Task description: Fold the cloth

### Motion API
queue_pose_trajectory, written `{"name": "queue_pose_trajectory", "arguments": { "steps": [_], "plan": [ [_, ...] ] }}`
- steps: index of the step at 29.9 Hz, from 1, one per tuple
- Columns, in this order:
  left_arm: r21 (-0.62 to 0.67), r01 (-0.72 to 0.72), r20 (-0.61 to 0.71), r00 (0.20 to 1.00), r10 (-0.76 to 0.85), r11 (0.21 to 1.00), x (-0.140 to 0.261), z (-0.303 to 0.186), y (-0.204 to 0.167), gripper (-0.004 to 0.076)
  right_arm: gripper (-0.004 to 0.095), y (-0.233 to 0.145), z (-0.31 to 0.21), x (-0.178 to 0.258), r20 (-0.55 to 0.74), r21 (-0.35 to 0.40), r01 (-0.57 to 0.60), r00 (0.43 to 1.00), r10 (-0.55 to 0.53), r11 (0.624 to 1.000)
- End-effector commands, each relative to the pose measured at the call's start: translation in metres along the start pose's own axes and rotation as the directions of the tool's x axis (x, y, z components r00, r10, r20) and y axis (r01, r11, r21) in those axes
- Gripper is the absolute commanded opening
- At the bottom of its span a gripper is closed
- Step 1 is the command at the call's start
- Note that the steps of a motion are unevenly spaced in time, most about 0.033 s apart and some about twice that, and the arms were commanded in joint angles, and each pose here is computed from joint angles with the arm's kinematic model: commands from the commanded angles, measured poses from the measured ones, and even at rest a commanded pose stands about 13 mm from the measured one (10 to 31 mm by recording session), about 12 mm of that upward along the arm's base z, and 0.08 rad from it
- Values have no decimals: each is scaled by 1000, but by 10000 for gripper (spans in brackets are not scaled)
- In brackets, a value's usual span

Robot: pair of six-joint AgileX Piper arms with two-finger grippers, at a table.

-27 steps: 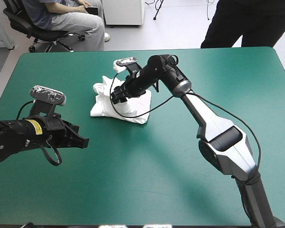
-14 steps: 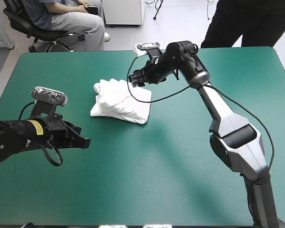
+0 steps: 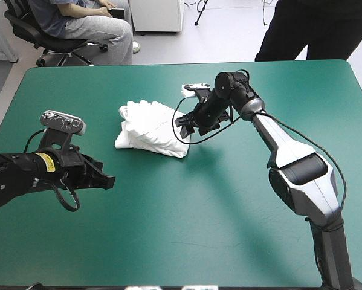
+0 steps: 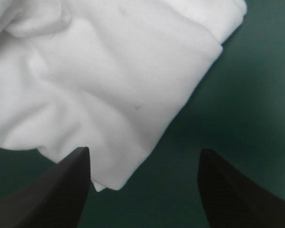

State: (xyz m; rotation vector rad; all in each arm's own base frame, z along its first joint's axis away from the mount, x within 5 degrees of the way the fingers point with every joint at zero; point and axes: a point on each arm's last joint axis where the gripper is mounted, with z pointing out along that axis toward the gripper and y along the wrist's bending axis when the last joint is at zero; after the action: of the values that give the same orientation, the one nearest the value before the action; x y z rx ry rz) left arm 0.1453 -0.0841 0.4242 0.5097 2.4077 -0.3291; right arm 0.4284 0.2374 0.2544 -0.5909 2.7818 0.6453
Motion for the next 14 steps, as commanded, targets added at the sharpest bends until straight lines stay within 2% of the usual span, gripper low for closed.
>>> {"name": "queue_pose_trajectory", "arguments": {
  "steps": [1, 7, 11, 14],
  "plan": [
    [16, 8, 28, 1000, -9, 1000, -2, -9, -2, -17, 600, 13, -25, -8, 108, -68, 21, 994, -14, 997],
    [15, 6, 18, 1000, -6, 1000, -1, -9, -2, -17, 600, 7, -3, -10, 95, -108, -10, 995, 20, 994],
    [14, 6, 11, 1000, -6, 1000, 0, -9, -2, -17, 598, 8, 9, -13, 106, -168, 4, 994, 14, 986],
    [14, 6, 11, 1000, -6, 1000, 0, -9, -2, -17, 539, 11, 12, -16, 132, -217, 11, 991, 18, 976]
  ]
}}
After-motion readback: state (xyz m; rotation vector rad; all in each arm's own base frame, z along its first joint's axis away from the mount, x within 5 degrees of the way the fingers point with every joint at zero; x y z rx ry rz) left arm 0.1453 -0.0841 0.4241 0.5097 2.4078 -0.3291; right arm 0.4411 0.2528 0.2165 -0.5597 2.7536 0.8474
